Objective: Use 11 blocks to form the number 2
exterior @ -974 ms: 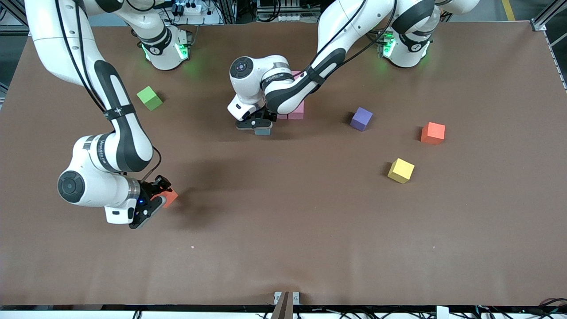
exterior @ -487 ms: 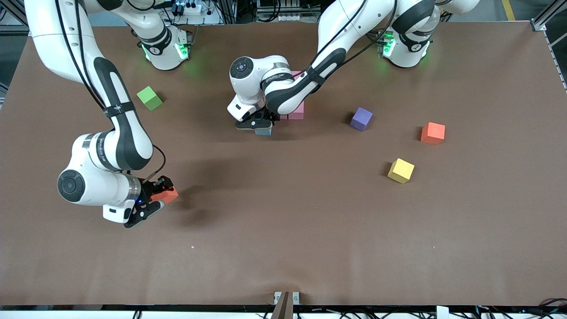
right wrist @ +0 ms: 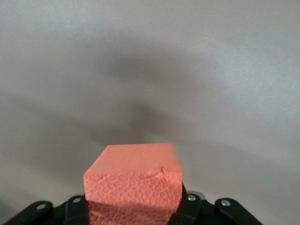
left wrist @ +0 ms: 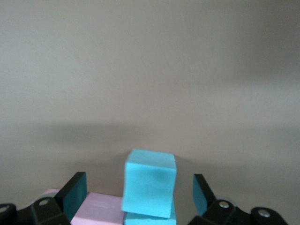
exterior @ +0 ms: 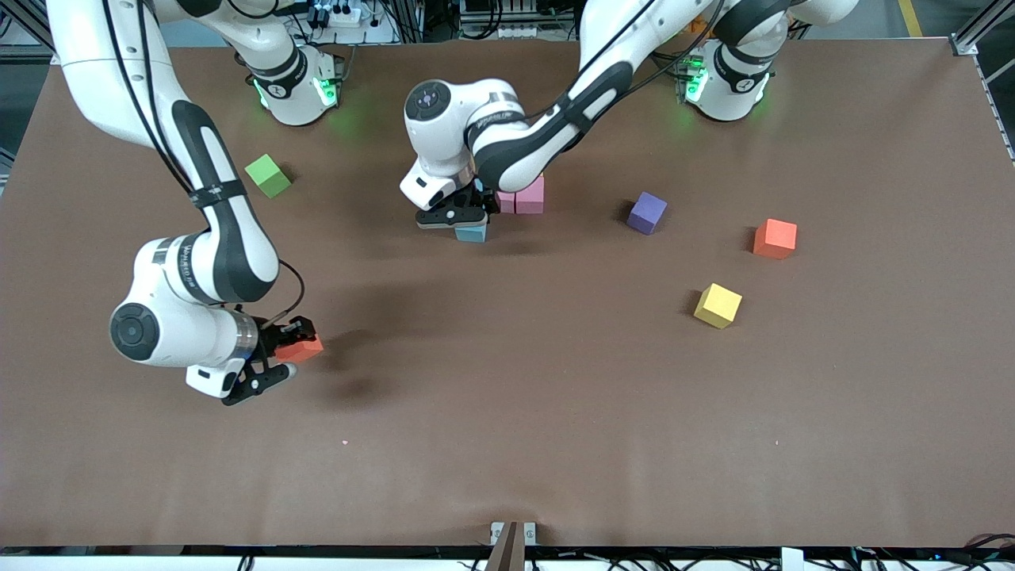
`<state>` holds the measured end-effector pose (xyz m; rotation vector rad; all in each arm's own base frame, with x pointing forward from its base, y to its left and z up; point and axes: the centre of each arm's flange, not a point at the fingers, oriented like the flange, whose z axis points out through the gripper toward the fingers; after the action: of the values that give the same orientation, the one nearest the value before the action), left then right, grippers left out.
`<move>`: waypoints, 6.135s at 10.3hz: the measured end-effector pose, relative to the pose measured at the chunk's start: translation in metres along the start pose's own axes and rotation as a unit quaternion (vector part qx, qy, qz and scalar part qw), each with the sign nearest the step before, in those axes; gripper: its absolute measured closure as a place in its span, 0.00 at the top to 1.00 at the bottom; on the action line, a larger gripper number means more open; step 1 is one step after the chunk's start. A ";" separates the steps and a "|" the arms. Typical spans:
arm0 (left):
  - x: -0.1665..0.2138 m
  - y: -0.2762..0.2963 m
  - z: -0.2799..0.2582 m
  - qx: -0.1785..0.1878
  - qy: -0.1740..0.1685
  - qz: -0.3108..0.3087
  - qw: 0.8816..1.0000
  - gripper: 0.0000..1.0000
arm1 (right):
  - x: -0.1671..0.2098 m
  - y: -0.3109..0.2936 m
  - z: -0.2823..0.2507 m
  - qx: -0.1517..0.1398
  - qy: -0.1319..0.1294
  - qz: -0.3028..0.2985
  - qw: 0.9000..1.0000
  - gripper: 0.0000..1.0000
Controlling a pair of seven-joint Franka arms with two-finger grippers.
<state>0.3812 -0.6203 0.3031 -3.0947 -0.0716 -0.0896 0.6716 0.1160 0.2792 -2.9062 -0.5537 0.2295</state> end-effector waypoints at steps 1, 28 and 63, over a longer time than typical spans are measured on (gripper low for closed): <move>0.017 -0.015 -0.027 0.002 -0.002 -0.021 1.000 1.00 | 0.003 -0.015 0.003 -0.001 -0.002 0.012 1.000 0.59; 0.226 -0.430 0.069 0.119 -0.047 -0.493 0.861 1.00 | -0.068 -0.327 0.144 -0.058 0.061 0.291 0.953 0.59; 0.185 -0.464 0.129 0.056 -0.009 -0.461 0.886 0.60 | -0.102 -0.362 0.176 -0.073 0.076 0.250 0.963 0.59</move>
<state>0.5508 -0.1434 0.2056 -2.6390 -1.4601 -0.0785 0.4194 0.4344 0.1920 -3.1205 0.2051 0.0255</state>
